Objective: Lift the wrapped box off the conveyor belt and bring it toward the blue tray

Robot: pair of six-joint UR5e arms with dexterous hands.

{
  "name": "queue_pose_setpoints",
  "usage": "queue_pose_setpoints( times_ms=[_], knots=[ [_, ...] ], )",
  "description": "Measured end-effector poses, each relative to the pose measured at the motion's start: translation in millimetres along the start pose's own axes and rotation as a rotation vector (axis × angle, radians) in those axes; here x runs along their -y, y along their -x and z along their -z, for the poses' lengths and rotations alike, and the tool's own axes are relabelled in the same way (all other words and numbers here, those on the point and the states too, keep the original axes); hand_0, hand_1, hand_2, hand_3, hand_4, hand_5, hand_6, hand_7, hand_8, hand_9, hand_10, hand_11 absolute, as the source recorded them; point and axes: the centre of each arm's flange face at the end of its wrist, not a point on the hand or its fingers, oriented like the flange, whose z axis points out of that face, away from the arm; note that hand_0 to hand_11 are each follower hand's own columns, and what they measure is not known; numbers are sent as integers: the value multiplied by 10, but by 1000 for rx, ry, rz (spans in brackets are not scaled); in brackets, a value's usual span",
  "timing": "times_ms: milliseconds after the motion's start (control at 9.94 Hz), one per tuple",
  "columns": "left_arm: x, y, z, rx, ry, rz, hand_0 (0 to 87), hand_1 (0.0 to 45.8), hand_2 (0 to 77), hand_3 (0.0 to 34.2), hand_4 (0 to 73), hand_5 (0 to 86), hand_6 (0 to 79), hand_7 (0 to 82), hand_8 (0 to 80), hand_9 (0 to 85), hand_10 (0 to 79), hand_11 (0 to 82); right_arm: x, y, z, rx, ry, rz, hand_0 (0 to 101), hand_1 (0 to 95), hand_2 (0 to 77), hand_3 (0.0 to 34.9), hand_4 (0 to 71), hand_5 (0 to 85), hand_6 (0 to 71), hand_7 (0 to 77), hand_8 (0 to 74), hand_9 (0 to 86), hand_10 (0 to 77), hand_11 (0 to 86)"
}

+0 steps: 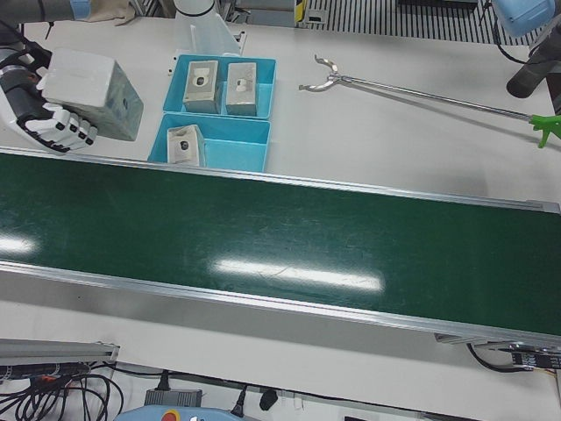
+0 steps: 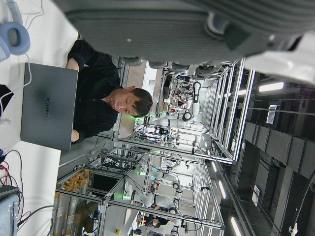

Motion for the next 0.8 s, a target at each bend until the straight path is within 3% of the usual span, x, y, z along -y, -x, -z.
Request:
queue_pose_setpoints(
  times_ms=[101,201,302,402,503,604,704,805],
  knots=[
    [0,0,0,0,0,0,0,0,5,0,0,11,0,5,5,5,0,5,-25,-267,21,-27,1,-12,494,33,262,14,464,834,627,774,567,802,622,834],
    [0,0,0,0,0,0,0,0,11,0,0,11,0,5,5,5,5,5,-51,-492,44,-51,3,-26,494,33,262,14,464,834,627,774,567,802,622,834],
    [0,0,0,0,0,0,0,0,5,0,0,11,0,5,5,5,5,5,-73,-658,67,-71,5,-37,481,33,262,15,311,813,562,774,398,785,447,862],
    [0,0,0,0,0,0,0,0,11,0,0,11,0,5,5,5,5,0,-99,-744,77,-81,9,-44,481,33,262,15,311,813,562,774,398,785,447,862],
    [0,0,0,0,0,0,0,0,11,0,0,11,0,5,5,5,5,0,-148,-787,72,-86,17,-50,523,33,262,19,245,720,447,774,316,524,349,862],
    [0,0,0,0,0,0,0,0,11,0,0,11,0,5,5,5,5,0,-225,-807,63,-88,32,-56,533,33,262,61,229,38,387,316,180,147,235,862],
    [0,0,0,0,0,0,0,0,11,0,0,11,0,5,5,5,0,5,-288,-809,63,-88,44,-59,573,376,338,119,153,120,175,109,0,5,0,0],
    [0,0,0,0,0,0,0,0,11,0,0,11,0,5,5,5,5,0,-341,-804,68,-89,54,-61,573,376,338,119,153,120,175,109,0,5,0,0]
  ],
)
